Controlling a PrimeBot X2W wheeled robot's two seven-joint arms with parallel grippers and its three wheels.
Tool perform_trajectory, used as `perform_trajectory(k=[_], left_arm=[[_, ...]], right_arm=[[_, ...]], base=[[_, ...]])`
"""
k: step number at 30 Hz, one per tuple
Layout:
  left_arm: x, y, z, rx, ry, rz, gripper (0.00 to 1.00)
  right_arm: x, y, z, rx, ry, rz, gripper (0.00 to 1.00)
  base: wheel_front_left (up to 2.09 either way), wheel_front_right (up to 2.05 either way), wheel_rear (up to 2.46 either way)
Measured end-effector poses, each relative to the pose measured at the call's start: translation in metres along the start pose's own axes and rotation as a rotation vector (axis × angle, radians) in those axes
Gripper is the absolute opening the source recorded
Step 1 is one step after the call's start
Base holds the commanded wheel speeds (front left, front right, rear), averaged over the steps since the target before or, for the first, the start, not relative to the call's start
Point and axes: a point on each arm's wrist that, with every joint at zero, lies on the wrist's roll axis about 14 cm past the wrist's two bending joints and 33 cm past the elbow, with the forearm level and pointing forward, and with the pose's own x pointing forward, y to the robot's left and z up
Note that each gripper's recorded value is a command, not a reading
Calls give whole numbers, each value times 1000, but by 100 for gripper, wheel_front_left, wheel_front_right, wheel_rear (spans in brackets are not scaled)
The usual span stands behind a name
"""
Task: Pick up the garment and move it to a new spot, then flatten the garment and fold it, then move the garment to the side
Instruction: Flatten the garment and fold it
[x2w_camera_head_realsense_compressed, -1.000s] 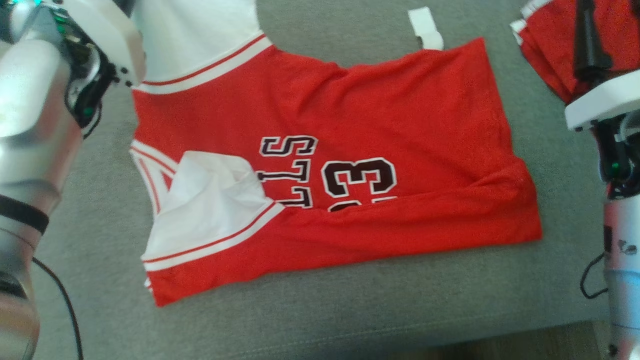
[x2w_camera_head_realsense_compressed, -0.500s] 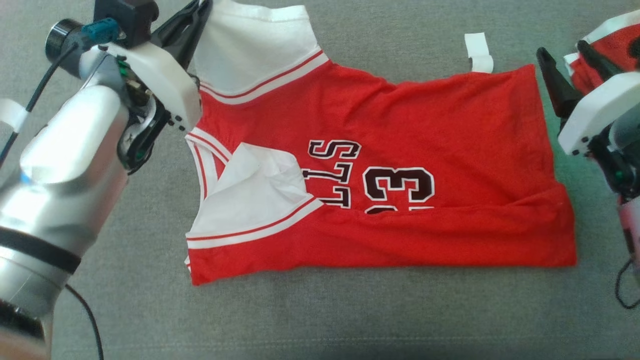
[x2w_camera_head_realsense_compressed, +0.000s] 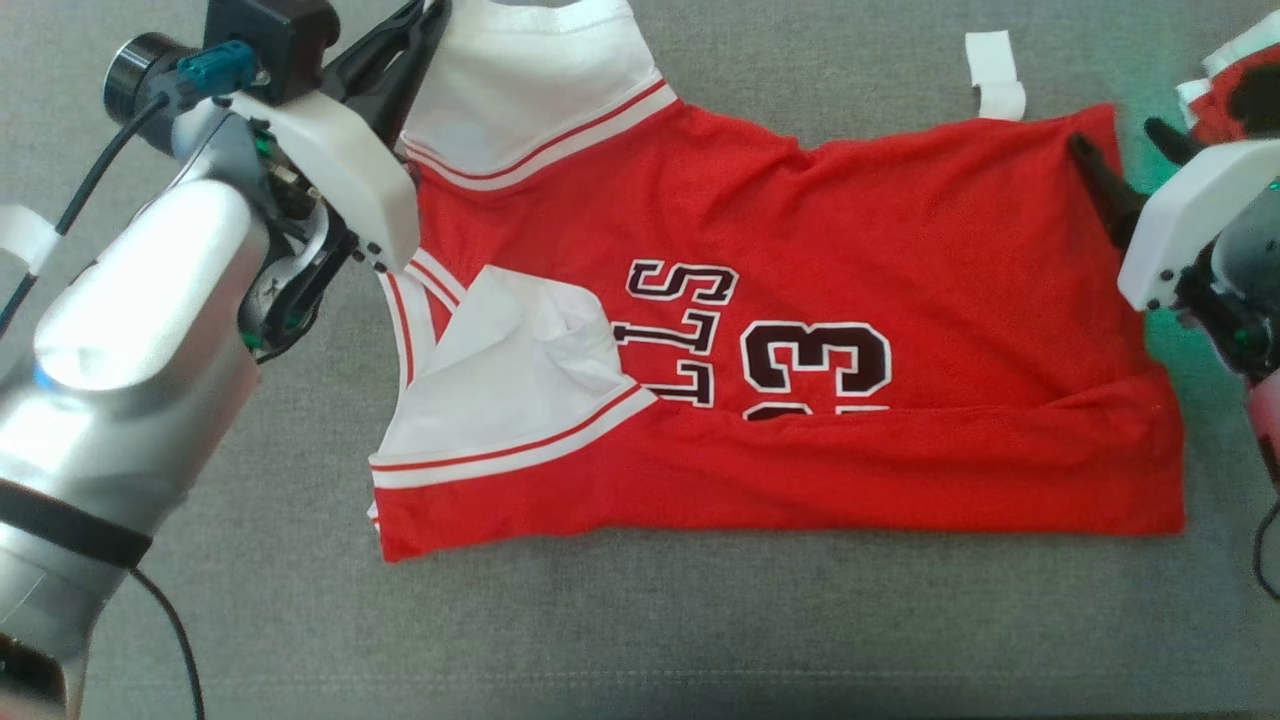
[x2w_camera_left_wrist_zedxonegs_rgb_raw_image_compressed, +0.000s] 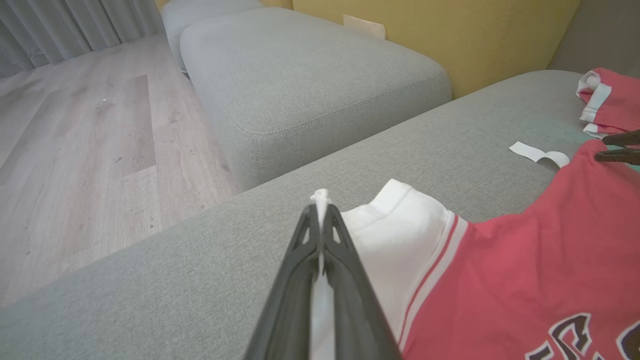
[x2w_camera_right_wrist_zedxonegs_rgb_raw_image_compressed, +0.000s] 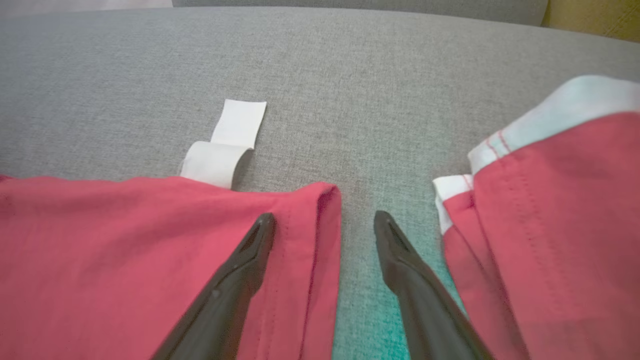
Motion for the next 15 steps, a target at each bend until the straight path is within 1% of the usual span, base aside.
perform_trajectory(k=[7, 12, 13, 14, 15], left_arm=[[4, -1, -14, -14, 29, -6, 0], [6, -2, -21, -17, 44, -12, 0], [6, -2, -23, -17, 47, -12, 0], [6, -2, -24, -16, 51, -12, 0], [6, -2, -25, -16, 54, -12, 0]], right_arm=[[19, -4, -1, -3, 20, 1, 100], [25, -4, 1, -6, 35, 9, 100], [25, -4, 0, -10, 44, 13, 47], [25, -4, 0, -17, 48, 13, 0], [25, -4, 0, -26, 51, 14, 0]], base=[[0, 0, 0], [0, 0, 0], [0, 0, 0], [0, 0, 0], [0, 0, 0]])
